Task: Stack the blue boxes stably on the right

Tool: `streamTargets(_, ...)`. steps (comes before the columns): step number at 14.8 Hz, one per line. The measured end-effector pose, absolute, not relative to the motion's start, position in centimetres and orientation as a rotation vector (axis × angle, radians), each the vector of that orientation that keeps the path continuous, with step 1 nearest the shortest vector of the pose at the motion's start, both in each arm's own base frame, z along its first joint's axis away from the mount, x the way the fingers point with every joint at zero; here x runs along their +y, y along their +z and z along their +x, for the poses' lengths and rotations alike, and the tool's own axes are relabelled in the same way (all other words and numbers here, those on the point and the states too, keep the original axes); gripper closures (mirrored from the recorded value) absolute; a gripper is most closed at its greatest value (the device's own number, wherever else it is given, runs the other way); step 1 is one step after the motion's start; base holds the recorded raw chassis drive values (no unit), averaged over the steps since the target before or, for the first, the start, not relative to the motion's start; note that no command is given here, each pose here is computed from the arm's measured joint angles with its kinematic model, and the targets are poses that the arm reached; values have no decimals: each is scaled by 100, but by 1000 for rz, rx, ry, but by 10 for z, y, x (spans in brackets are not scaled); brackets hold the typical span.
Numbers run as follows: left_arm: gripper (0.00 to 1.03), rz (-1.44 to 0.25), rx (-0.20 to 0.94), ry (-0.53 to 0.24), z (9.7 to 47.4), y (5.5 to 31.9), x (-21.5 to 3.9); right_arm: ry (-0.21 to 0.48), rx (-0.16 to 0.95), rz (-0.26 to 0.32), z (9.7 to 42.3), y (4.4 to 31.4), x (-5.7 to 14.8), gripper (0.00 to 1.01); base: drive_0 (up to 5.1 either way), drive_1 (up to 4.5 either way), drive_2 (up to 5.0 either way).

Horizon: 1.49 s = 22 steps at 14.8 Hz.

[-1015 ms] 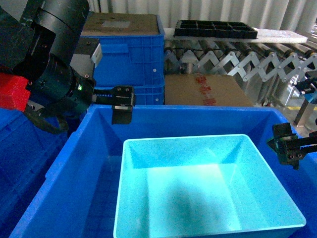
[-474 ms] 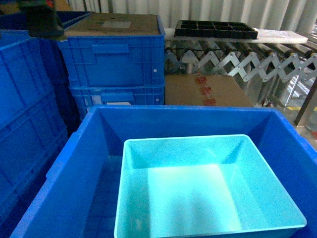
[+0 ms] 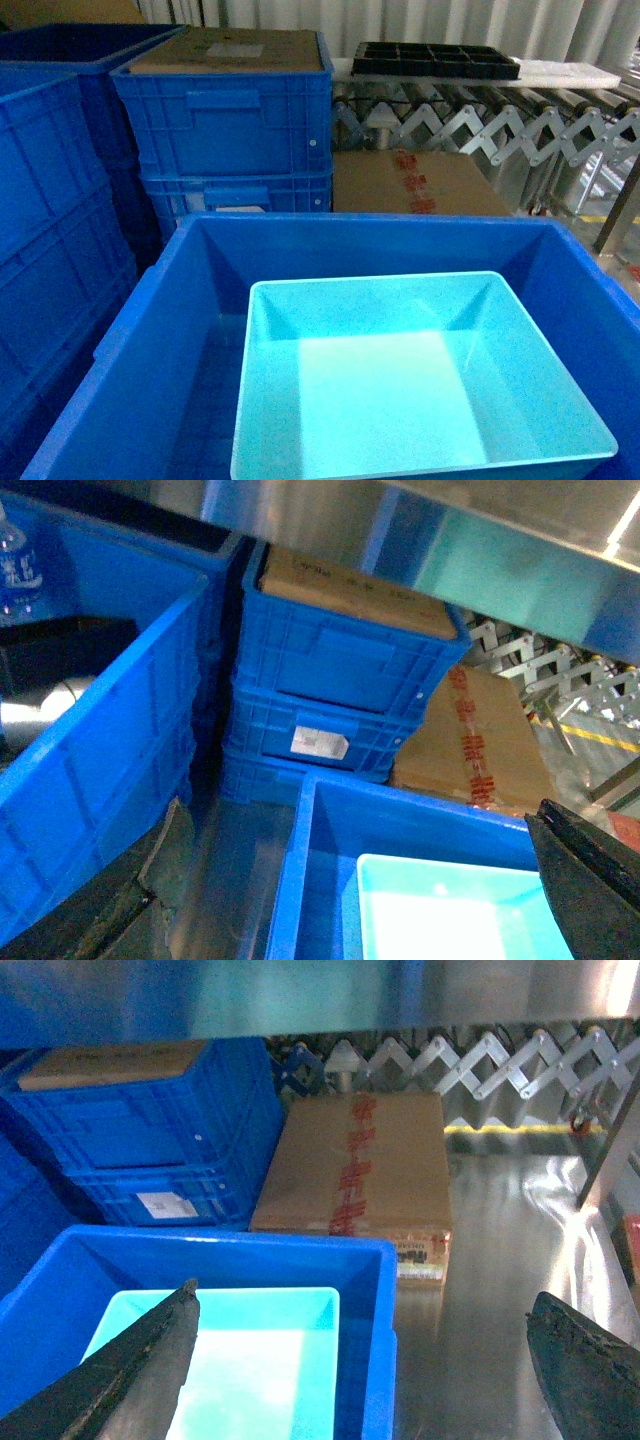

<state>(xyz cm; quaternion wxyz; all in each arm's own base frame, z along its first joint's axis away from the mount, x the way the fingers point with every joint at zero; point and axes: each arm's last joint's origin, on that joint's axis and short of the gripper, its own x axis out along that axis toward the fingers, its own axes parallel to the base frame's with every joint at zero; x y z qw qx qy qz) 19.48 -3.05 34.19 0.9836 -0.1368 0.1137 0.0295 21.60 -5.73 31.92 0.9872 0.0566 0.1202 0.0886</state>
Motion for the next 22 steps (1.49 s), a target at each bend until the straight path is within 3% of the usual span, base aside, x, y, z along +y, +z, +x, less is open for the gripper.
streamTargets(1, 5, -282, 259, 67, 199, 335, -31, 173, 268, 126, 219, 313, -58, 3, 0, 0, 0)
streamTargets(2, 5, -284, 275, 63, 201, 331, -32, 131, 183, 82, 220, 311, -57, 7, 0, 0, 0)
streamTargets(3, 5, -284, 252, 55, 200, 334, -32, 47, 49, 22, 209, 305, -49, 20, 0, 0, 0)
streamTargets(4, 17, -236, 79, 11, 195, 332, -28, 24, -17, 3, 197, 290, -39, 33, 0, 0, 0)
streamTargets(5, 28, -162, 5, 2, 184, 317, -24, 11, -36, -1, 189, 278, -35, 44, 0, 0, 0)
streamTargets(7, 55, -52, -28, 8, 170, 279, -16, 5, 13, 9, 176, 242, -25, 72, 0, 0, 0)
streamTargets(9, 83, -18, 21, 0, 159, 241, -12, 2, -7, 3, 162, 226, -17, 100, 0, 0, 0)
streamTargets(10, 100, -17, -3, -9, 152, 233, -4, 3, -1, 4, 155, 215, -13, 99, 0, 0, 0)
streamTargets(11, 101, -17, -8, 21, 148, 227, 1, 6, 4, 4, 150, 208, -11, 99, 0, 0, 0)
streamTargets(12, 101, -17, 2, 5, 143, 216, 0, -11, 6, 4, 146, 202, -4, 99, 0, 0, 0)
streamTargets(13, 101, -17, 15, -4, 139, 207, -1, 24, 1, 3, 141, 197, 2, 99, 0, 0, 0)
streamTargets(22, 101, -17, 1, 0, 116, 178, 0, 0, -23, 4, 117, 172, 0, 99, 0, 0, 0)
